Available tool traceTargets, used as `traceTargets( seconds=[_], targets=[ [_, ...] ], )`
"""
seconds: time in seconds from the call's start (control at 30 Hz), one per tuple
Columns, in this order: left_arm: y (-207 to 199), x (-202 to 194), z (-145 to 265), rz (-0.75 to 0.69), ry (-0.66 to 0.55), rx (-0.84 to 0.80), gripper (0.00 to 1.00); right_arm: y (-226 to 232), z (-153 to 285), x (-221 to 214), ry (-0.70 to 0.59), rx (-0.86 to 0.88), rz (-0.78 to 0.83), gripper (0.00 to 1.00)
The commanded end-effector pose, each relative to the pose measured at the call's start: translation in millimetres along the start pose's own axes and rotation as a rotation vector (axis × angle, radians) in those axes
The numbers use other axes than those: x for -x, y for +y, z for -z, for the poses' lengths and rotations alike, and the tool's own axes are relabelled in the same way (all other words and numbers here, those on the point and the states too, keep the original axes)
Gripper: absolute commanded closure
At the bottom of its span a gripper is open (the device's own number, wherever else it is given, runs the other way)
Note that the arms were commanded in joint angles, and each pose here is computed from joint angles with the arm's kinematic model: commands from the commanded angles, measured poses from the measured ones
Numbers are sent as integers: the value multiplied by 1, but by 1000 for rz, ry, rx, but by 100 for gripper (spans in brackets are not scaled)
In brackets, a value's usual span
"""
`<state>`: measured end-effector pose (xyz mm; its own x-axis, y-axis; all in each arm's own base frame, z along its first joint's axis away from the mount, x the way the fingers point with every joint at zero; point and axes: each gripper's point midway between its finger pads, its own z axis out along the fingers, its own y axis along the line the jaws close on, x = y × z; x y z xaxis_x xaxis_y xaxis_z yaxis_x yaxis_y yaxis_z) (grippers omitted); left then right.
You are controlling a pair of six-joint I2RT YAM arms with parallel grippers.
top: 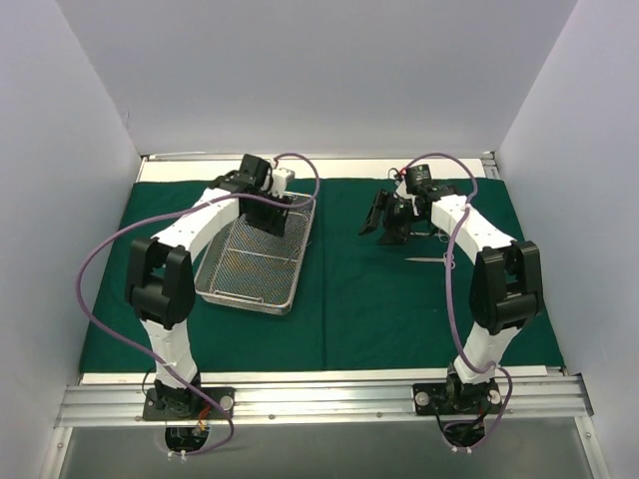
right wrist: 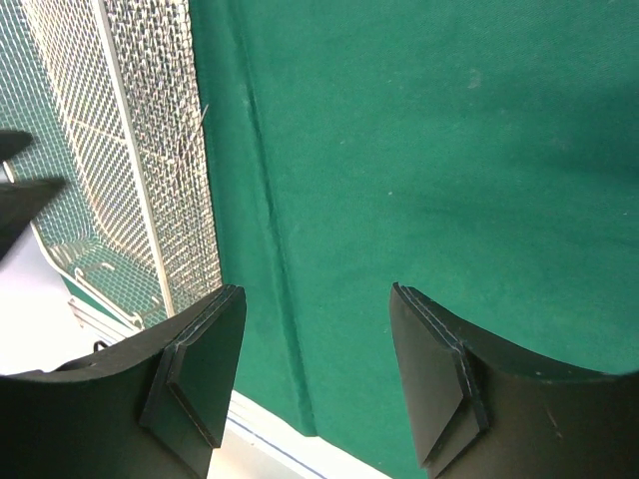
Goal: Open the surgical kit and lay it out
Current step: Pick up the medical item from the container.
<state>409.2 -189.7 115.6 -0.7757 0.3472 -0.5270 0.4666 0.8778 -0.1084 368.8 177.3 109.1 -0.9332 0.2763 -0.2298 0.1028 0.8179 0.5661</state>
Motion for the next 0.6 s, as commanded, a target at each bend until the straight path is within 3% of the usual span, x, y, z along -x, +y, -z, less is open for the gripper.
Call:
traceTargets(
  seconds=[0.0, 0.57],
  targets=[
    [-24, -1, -15, -26, -3, -85, 38, 0, 13, 9, -30, -10, -3, 40],
    [-38, -41, -57, -42, 106, -119, 36, -10, 20, 5, -49, -14, -42, 40]
  ],
)
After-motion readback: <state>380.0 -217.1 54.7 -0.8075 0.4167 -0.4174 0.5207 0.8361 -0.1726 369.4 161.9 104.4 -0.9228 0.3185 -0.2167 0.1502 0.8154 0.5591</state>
